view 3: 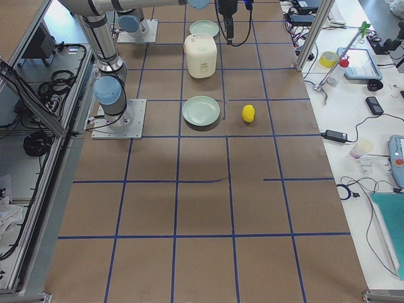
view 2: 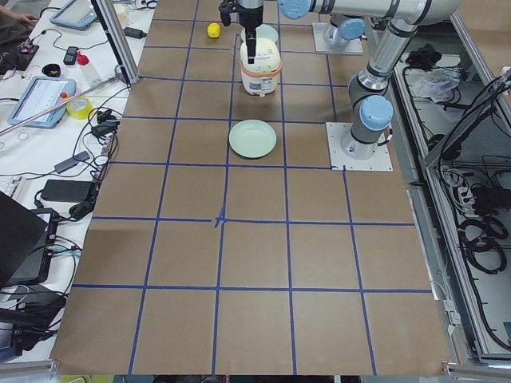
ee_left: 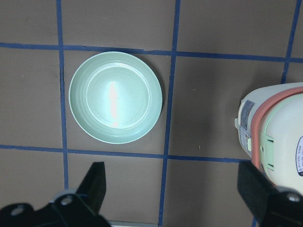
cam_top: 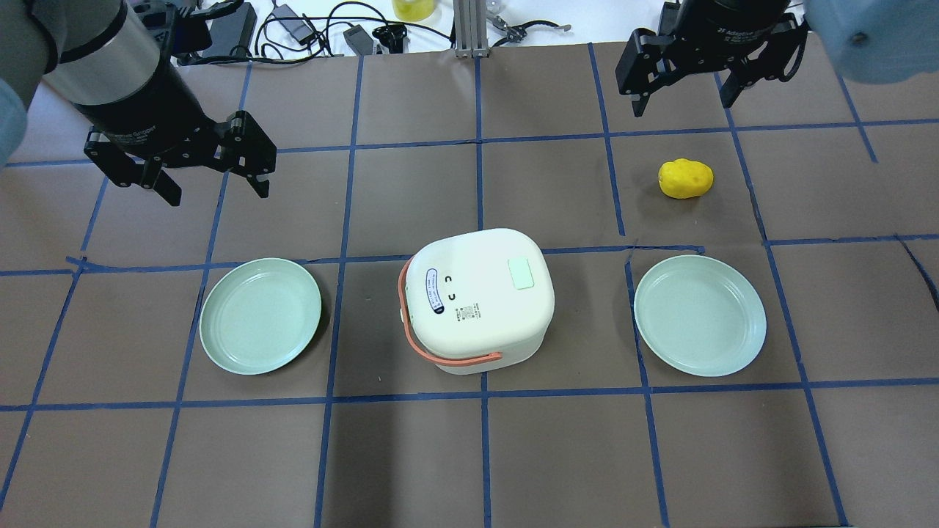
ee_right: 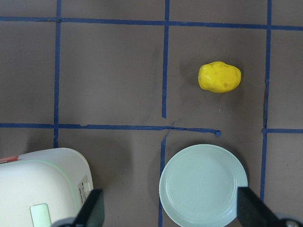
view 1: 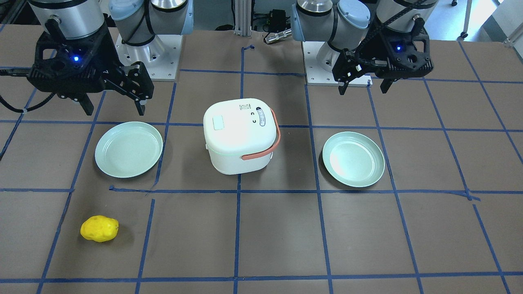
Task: Press rice cooker button
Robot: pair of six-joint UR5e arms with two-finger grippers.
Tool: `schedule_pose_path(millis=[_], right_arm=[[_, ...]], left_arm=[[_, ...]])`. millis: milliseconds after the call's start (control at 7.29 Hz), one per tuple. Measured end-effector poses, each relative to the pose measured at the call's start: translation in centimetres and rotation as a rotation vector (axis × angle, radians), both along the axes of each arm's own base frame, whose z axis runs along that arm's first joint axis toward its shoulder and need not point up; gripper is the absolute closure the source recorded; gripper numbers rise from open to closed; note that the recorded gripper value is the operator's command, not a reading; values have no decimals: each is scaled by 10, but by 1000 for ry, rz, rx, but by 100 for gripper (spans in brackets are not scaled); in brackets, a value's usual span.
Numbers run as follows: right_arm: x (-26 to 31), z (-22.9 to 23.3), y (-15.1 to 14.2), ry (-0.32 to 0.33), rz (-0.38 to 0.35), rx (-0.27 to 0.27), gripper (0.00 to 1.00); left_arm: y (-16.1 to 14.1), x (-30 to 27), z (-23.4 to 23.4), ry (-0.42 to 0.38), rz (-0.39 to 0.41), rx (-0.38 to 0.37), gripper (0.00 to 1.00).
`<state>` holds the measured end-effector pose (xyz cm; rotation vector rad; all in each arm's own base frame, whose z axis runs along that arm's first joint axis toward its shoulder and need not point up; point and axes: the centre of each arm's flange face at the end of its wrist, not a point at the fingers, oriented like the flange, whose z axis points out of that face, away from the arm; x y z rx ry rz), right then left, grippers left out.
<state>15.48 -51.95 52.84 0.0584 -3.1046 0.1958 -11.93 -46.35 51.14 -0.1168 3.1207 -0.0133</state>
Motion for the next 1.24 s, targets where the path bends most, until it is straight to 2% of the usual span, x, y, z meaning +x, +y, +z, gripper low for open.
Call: schedule_pose_path(millis=[1235], right_arm=[[-1,2,3,1,-1,-3,0]], left_arm=[[0,0,0,0,0,0,0]])
